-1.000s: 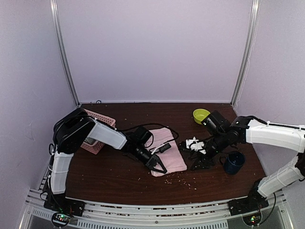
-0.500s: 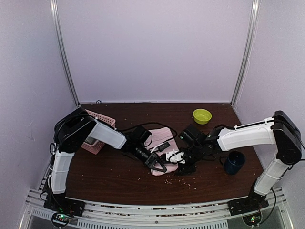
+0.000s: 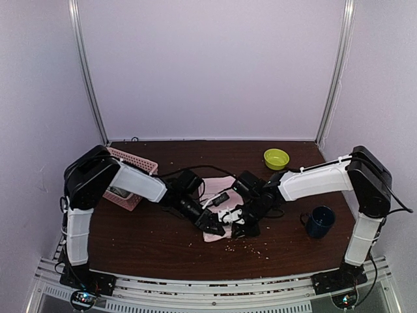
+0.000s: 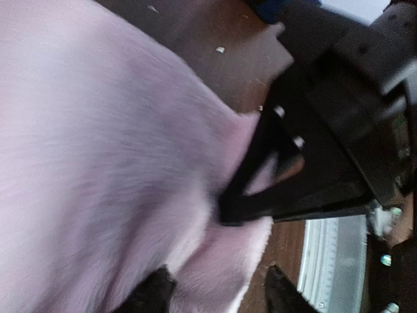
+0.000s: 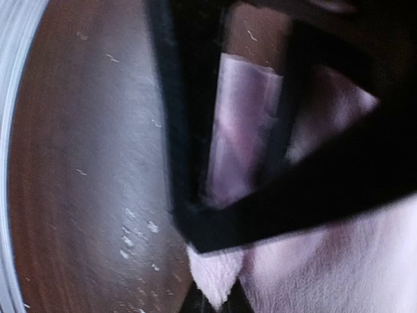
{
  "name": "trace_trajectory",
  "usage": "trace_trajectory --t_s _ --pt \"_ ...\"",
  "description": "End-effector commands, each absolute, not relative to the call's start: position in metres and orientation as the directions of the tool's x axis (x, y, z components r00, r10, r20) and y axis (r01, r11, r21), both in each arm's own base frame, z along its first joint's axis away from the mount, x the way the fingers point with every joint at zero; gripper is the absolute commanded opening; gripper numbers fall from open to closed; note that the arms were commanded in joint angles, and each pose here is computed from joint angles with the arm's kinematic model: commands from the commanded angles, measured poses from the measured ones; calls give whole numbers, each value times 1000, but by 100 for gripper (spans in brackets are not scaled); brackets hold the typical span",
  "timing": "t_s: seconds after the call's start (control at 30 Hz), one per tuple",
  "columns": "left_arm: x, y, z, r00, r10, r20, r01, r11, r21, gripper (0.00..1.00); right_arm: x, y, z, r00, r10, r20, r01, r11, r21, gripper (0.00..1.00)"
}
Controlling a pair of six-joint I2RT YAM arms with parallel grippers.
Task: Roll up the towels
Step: Roll the towel at the center of the board.
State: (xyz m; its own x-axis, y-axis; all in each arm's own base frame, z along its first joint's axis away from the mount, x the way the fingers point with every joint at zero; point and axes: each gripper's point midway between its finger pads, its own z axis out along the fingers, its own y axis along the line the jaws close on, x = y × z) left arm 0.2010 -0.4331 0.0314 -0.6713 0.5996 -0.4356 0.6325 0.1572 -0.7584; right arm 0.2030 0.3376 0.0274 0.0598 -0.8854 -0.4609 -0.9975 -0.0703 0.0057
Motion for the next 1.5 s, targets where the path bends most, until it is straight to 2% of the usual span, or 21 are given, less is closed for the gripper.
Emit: trace_trajectory --t_s 0.0,0.1,0.17,0.27,0.43,0.6,0.73,1.1,1.47 --pt "238 -404 79 -529 520 -671 849 317 -423 61 162 326 32 -110 -913 -394 -923 -53 380 0" --pt "247 -376 99 -404 505 -763 886 423 -189 60 158 324 33 -223 -923 -314 -822 5 570 0" --pt "238 -368 110 -267 549 -792 898 440 2 60 164 325 32 -295 -918 -265 -747 49 663 0" --pt "204 -374 118 -42 643 -765 898 360 253 56 180 325 24 -387 -901 -194 -658 123 743 0" --pt "174 -390 116 134 714 -687 874 241 422 48 193 321 13 -477 -869 -131 -552 180 814 0" --pt "155 -419 101 250 724 -643 890 89 447 45 196 315 1 -525 -846 -99 -528 232 817 0" --pt "151 -436 83 323 731 -601 885 -7 466 39 193 313 -5 -526 -846 -82 -516 241 822 0" --pt "170 -462 60 433 749 -501 809 -79 582 49 191 312 -4 -534 -842 -76 -500 243 831 0" --pt "184 -455 6 418 841 -344 787 -146 599 46 187 312 -3 -528 -847 -69 -481 231 846 0"
